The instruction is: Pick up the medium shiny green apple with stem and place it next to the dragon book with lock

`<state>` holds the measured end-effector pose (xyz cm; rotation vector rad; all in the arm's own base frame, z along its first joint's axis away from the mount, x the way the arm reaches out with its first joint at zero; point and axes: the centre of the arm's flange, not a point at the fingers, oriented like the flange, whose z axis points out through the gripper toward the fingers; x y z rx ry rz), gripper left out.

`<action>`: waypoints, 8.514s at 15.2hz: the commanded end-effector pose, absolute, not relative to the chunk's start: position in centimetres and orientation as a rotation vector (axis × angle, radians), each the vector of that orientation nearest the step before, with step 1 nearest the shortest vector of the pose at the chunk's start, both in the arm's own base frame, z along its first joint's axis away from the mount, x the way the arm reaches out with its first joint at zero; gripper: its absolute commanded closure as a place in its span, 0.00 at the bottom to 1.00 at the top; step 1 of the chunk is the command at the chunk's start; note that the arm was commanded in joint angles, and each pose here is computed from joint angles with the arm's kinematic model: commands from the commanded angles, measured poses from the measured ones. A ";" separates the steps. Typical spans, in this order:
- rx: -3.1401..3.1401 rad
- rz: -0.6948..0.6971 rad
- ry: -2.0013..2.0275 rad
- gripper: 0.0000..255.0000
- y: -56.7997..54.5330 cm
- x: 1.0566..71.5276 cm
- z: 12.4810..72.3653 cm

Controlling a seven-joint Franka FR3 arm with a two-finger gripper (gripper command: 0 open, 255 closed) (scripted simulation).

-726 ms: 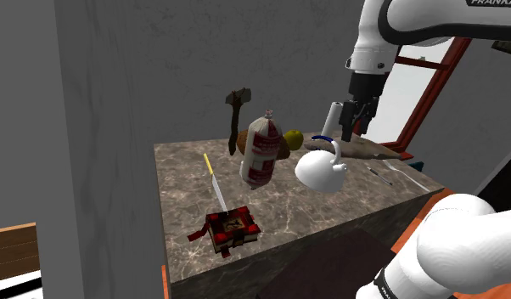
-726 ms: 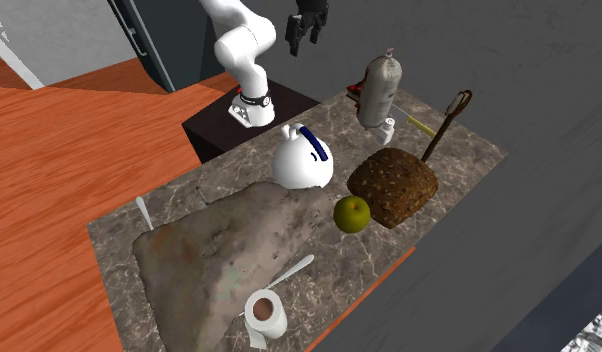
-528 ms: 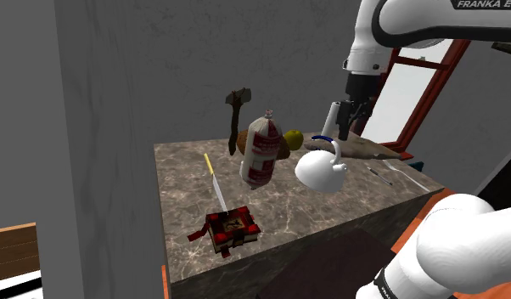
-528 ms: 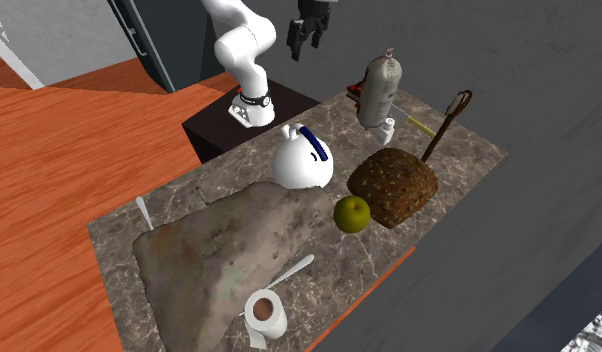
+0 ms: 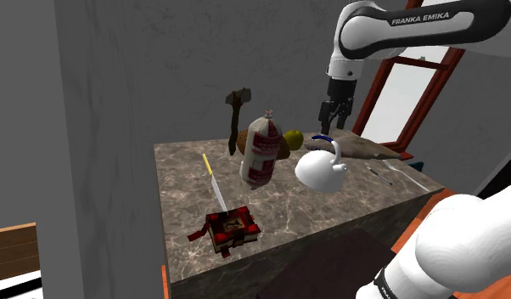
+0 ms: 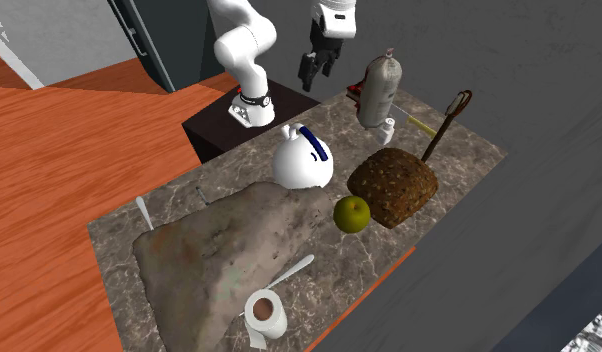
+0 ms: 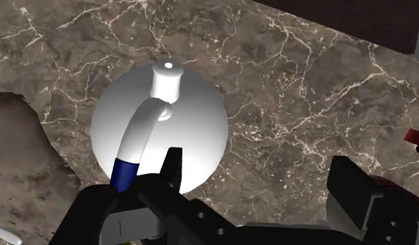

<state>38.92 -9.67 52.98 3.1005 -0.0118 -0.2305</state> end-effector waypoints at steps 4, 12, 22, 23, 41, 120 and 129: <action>3.101 -0.219 -0.009 0.00 -13.4 44.0 51.0; 3.102 -0.202 -0.005 0.00 -19.2 52.0 47.9; 3.103 -0.181 -0.001 0.00 -26.5 62.1 44.1; 3.104 -0.178 0.000 0.00 -27.3 63.1 43.7; 3.104 -0.177 0.000 1.00 -28.0 63.5 39.4; 3.095 -0.067 0.016 0.00 -2.3 47.1 44.2; 3.096 -0.064 0.021 0.00 -2.4 47.0 39.1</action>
